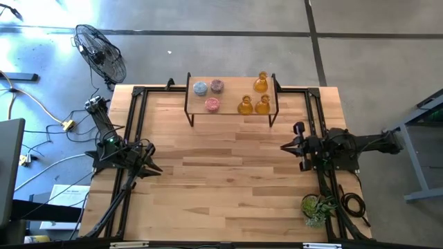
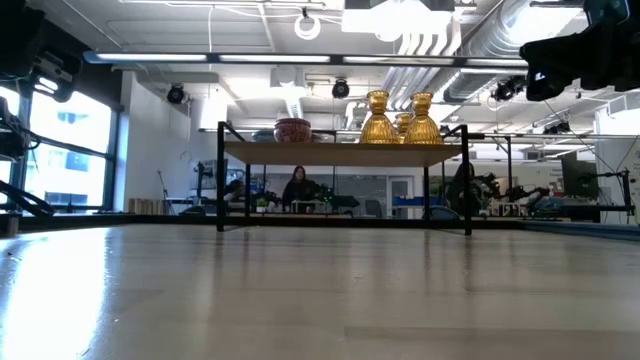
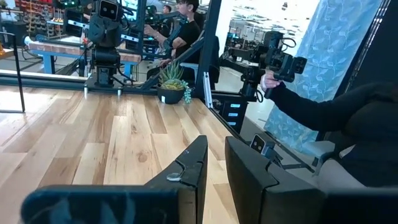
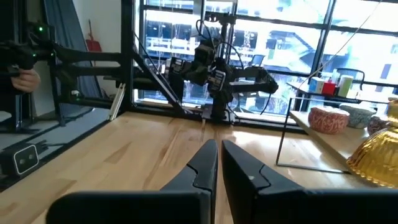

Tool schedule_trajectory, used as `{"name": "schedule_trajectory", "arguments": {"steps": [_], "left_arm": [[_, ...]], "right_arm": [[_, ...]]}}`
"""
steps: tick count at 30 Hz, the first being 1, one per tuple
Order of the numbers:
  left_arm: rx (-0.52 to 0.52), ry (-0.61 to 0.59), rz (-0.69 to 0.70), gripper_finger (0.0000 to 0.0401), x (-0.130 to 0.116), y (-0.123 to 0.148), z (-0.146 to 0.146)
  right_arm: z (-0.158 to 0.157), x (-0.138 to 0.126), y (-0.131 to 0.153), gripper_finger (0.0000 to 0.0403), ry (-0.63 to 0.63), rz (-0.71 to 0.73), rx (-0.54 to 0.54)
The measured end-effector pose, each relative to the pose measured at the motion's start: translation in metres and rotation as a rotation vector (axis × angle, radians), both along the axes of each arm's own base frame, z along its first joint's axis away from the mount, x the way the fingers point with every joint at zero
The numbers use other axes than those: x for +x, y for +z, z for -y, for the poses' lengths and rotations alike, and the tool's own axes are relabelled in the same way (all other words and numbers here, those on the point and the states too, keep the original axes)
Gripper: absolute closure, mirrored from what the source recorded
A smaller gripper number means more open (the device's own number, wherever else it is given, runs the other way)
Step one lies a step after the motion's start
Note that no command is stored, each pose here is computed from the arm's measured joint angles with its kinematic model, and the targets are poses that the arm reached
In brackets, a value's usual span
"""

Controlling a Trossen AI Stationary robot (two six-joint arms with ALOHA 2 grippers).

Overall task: Pick & Place candle stick holders
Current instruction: Return to Home Position

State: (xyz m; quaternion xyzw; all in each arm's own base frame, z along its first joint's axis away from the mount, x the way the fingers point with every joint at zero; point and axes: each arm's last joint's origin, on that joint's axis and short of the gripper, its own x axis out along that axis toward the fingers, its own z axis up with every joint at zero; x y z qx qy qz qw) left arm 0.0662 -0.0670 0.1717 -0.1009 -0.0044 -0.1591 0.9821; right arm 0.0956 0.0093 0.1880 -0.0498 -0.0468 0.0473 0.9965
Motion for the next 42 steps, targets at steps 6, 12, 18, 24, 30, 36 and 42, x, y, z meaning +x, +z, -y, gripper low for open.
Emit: {"name": "schedule_trajectory", "arguments": {"steps": [6,12,18,24,30,36,42], "left_arm": [[-0.007,-0.001,-0.005,0.0345,0.000,0.000,0.000],[0.003,-0.003,-0.030,0.0345,0.001,-0.003,0.002],[0.008,0.000,-0.051,0.0345,0.002,-0.005,0.004],[0.006,0.004,-0.054,0.0345,0.003,-0.005,0.004],[0.002,0.027,-0.054,0.0345,0.003,-0.005,0.003],[0.002,0.027,-0.054,0.0345,0.003,-0.005,0.003],[0.014,0.029,-0.051,0.0345,0.003,-0.005,0.003]], "right_arm": [[0.000,-0.002,-0.003,0.0382,-0.008,-0.022,-0.008],[0.001,-0.003,-0.004,0.0386,-0.016,-0.041,-0.009],[0.001,-0.002,-0.010,0.0384,-0.023,-0.104,-0.010],[0.003,-0.003,-0.014,0.0386,-0.087,-0.144,0.009],[0.003,-0.002,-0.015,0.0386,-0.108,-0.153,0.013],[0.003,-0.002,-0.015,0.0386,-0.107,-0.160,0.045],[0.003,-0.002,-0.015,0.0386,-0.098,-0.158,0.123]]}}
